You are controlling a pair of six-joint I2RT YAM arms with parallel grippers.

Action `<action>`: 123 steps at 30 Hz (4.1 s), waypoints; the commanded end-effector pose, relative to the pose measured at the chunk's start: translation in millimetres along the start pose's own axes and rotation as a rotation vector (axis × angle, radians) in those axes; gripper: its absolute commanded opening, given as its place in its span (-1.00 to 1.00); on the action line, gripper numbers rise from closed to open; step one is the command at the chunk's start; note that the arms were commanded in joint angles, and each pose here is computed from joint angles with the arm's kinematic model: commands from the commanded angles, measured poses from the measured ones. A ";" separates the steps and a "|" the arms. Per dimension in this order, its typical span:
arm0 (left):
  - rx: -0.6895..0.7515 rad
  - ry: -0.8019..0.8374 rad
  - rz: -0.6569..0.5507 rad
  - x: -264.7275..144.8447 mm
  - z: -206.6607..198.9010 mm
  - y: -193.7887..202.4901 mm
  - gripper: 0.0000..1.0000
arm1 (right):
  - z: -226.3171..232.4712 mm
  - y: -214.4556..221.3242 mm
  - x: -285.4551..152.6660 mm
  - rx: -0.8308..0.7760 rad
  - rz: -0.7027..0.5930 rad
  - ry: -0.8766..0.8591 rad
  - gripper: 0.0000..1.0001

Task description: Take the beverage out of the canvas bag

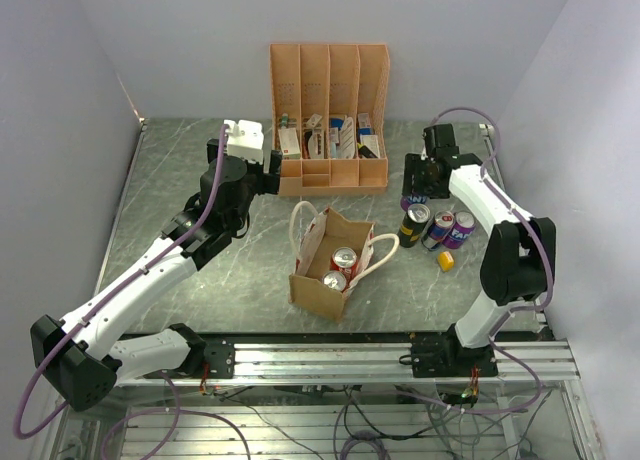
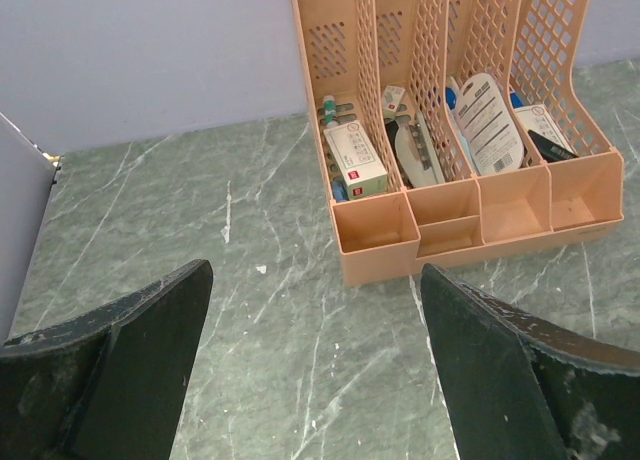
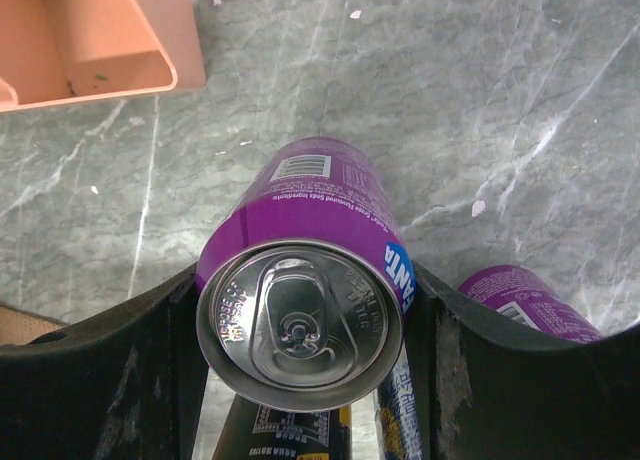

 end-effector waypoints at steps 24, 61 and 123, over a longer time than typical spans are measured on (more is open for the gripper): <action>-0.050 0.035 -0.046 -3.4 -9.3 -23.1 0.91 | -2.7 11.2 24.6 -0.019 0.087 0.014 -0.65; -0.044 0.037 -0.037 -1.3 -10.7 -20.1 0.91 | 80.6 -65.3 -169.3 -0.174 -0.511 -0.281 0.99; -0.049 0.050 -0.029 -1.1 -13.4 -18.9 0.91 | 222.8 142.4 -82.3 -0.562 0.159 -0.108 0.71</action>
Point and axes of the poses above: each gripper's point midway between its finger pads, its own x axis out along the fingers, its own z axis along the line the jaws close on, y = z × x, the point moved 1 cm from there along -x, back along the fingers, and after that the axes turned 14 degrees about -x, right-handed, at the moved point
